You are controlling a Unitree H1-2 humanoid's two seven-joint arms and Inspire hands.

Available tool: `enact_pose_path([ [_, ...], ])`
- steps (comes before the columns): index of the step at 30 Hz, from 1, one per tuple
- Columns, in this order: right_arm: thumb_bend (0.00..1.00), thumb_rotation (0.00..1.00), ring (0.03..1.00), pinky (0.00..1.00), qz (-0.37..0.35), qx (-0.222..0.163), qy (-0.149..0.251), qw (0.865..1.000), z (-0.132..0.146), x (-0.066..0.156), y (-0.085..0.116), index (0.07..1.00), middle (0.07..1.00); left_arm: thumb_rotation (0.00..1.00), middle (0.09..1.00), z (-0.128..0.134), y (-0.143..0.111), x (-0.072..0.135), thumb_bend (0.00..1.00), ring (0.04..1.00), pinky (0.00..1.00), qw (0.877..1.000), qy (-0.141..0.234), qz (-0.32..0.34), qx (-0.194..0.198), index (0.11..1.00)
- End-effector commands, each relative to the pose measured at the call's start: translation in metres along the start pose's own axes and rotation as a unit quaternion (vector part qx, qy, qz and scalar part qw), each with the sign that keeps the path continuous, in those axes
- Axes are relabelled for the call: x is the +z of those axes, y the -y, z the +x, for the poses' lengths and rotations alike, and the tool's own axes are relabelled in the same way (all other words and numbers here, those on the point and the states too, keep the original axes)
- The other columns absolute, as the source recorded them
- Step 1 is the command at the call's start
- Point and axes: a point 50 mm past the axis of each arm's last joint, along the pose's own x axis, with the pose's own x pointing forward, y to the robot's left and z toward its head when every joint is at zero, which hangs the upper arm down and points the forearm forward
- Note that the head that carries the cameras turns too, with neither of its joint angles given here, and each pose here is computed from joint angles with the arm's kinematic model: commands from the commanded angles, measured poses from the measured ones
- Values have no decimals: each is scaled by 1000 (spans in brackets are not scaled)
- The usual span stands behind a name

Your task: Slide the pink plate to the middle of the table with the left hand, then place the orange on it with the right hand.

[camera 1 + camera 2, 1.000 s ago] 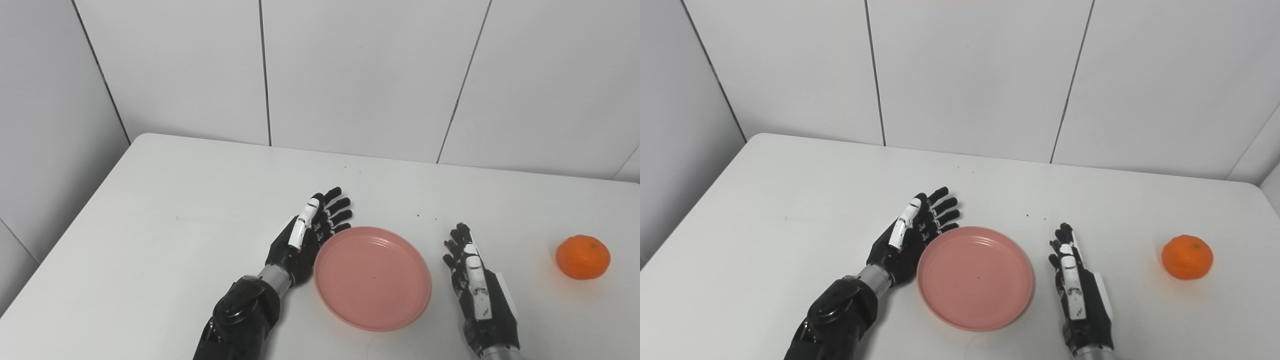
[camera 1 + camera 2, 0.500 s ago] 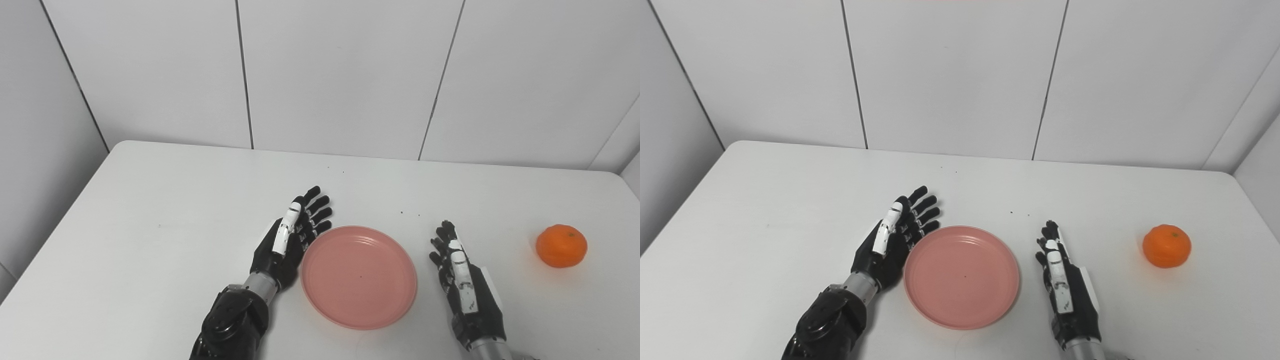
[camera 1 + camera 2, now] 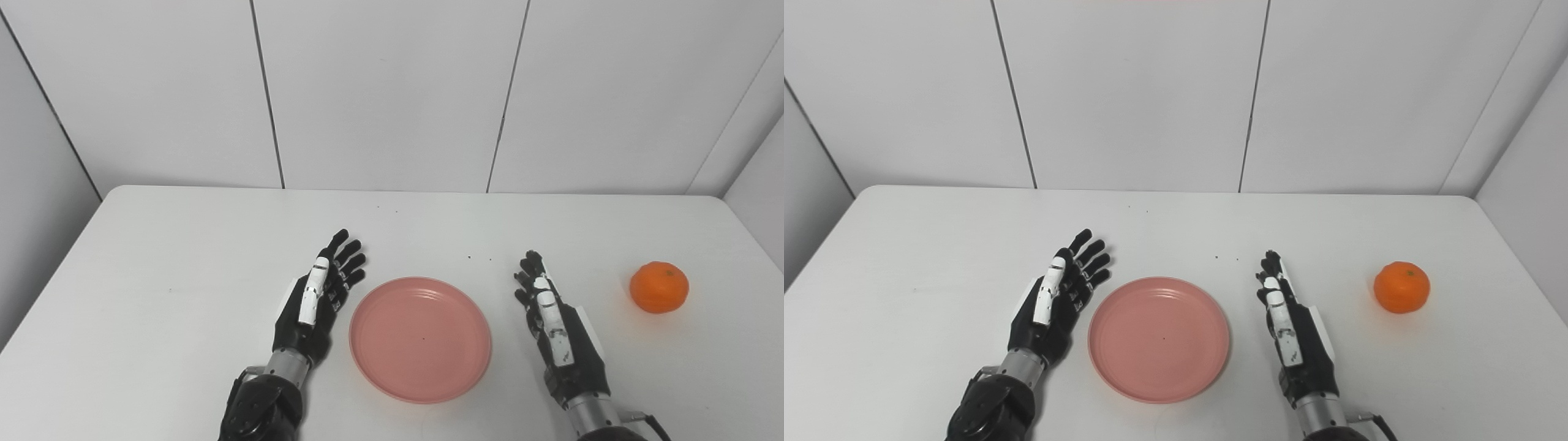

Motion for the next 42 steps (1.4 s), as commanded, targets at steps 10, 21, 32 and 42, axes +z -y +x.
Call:
enact_pose_path([
  [10,505,841,921,920,-160,-50,89,982,19,76,36,930,931,1000,934,-8,-18,-11,371,923,937,1000,2,11,15,935],
  [21,572,808,847,786,-341,-145,131,919,25,113,67,876,861,1000,943,-4,-39,-17,304,937,959,999,-11,-28,19,942],
  [32,685,476,831,784,-354,-210,132,902,33,121,88,885,849,1000,968,-3,-58,-16,286,961,991,999,-25,-30,19,969],
  [42,802,464,826,716,-469,-246,87,844,35,100,118,901,872,1000,992,-2,-66,-14,297,982,1000,999,-27,-25,11,991],
])
